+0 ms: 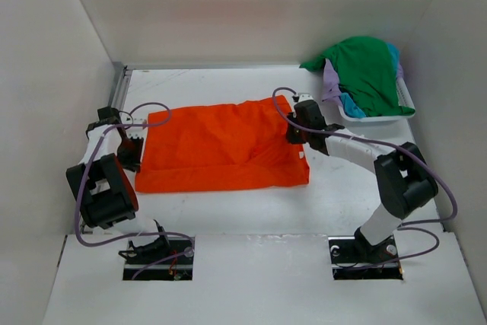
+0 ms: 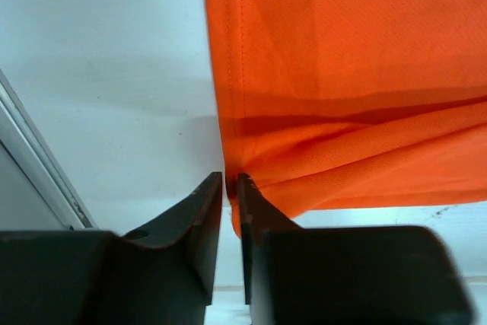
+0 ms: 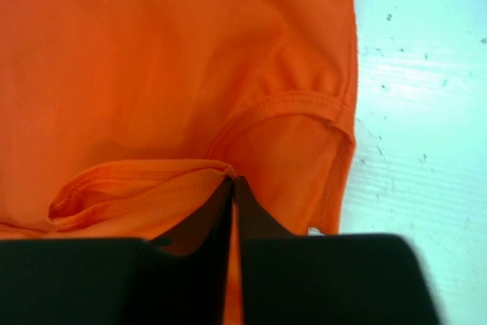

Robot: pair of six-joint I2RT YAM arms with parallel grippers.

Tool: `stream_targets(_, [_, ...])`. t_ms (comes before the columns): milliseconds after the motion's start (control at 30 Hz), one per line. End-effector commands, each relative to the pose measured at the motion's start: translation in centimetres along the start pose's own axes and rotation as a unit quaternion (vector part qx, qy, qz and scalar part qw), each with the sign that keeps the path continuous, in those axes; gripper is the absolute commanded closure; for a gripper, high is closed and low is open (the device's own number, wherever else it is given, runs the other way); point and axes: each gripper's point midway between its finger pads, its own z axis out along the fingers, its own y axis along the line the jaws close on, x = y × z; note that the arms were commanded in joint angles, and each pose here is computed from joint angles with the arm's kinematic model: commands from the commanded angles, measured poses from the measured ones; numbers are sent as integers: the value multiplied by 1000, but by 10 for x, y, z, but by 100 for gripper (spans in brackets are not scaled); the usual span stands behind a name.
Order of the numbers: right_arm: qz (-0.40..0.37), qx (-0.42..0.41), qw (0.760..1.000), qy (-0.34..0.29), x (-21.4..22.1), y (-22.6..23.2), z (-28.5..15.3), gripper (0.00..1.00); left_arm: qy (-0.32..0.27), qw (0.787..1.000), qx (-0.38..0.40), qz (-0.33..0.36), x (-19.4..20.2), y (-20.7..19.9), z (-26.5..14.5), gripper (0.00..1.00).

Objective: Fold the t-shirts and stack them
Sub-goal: Fold the flattened tshirt in 1/3 of the way

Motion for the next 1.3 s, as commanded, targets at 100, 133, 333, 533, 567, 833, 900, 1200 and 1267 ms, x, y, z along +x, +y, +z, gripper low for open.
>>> stream_targets(100, [33, -4, 999, -27, -31, -2, -5, 49, -14, 1000, -20, -9, -14, 8, -6, 62])
stream_targets(133, [47, 2, 999, -26, -30, -7, -15, 43, -11, 1000, -26, -5, -12, 10, -8, 57])
stream_targets(333, [138, 64, 987, 52, 40, -35, -81, 27, 5, 999, -27, 37, -10, 6, -7, 54])
stream_targets(533, [183, 74, 973, 121, 111, -25, -87, 26, 28, 996, -53, 72, -25, 5, 7, 56])
stream_targets(567, [191, 74, 970, 130, 115, -23, -84, 26, 33, 994, -60, 81, -28, 6, 12, 57])
stream_targets(833, [207, 70, 963, 155, 130, -17, -64, 53, 94, 987, -34, 129, -11, -22, 52, 68])
stream_targets(900, [215, 68, 961, 160, 135, -16, -62, 74, 98, 987, -17, 129, -1, -32, 57, 84])
stream_targets(1200, [250, 70, 949, 179, 169, -19, -108, 100, 92, 985, -3, 143, 33, -40, 29, 100])
stream_targets(1267, [259, 72, 945, 186, 179, -19, -123, 100, 97, 984, -3, 152, 42, -42, 22, 100])
